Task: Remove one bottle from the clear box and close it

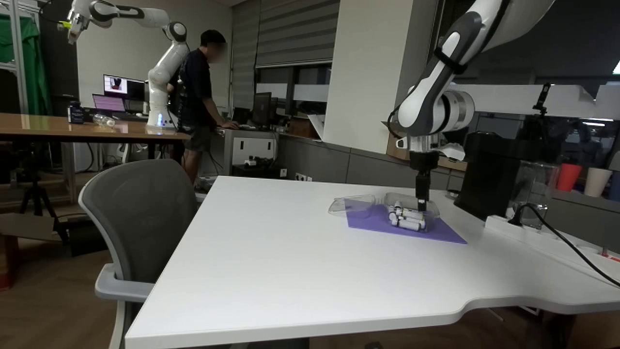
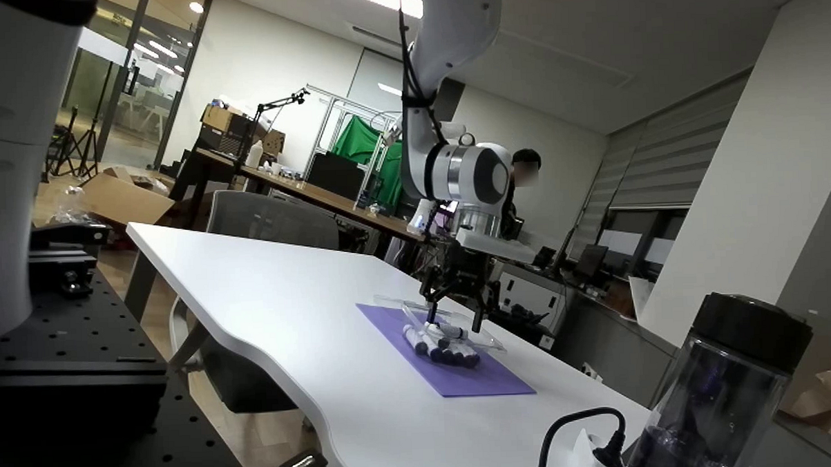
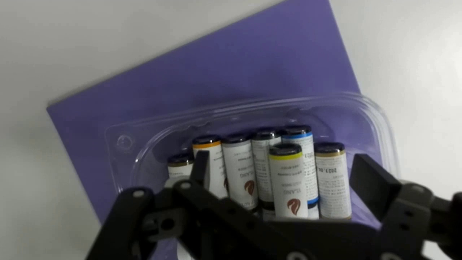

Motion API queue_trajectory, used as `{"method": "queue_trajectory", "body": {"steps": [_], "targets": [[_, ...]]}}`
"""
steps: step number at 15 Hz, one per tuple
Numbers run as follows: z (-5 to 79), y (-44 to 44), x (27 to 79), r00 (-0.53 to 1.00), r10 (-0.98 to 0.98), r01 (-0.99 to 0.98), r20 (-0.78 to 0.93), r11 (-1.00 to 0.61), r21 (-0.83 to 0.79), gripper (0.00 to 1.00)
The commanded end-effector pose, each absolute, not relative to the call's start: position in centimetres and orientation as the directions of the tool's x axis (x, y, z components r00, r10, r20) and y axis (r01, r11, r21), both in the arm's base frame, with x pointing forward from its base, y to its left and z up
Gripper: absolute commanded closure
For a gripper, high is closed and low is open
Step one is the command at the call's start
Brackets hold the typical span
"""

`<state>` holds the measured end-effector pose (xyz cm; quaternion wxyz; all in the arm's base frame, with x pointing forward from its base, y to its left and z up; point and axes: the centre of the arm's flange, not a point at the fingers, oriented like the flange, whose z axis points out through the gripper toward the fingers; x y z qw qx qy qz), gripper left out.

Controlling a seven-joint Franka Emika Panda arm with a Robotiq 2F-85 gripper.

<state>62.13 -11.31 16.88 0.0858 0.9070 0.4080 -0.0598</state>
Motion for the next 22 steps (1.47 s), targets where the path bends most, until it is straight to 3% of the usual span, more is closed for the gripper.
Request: {"method": "queue_trajectory", "body": {"steps": [1,9,18,19,20,22], "targets": [[15.6,-10.1,63.9,0.630,0.739,0.775,-0.240,-0.615,0.144,0.00],[13.5,-6.6,66.3,0.569,0.713,0.819,-0.410,-0.536,0.205,0.00],[12.9,-4.9,68.3,0.538,0.667,0.818,-0.516,-0.560,0.128,0.00],[12.8,-4.8,68.4,0.540,0.666,0.815,-0.514,-0.565,0.124,0.25],[12.6,-4.7,68.5,0.539,0.672,0.817,-0.508,-0.565,0.119,0.26],[12.2,-4.5,68.6,0.545,0.676,0.814,-0.496,-0.569,0.119,0.41]]}}
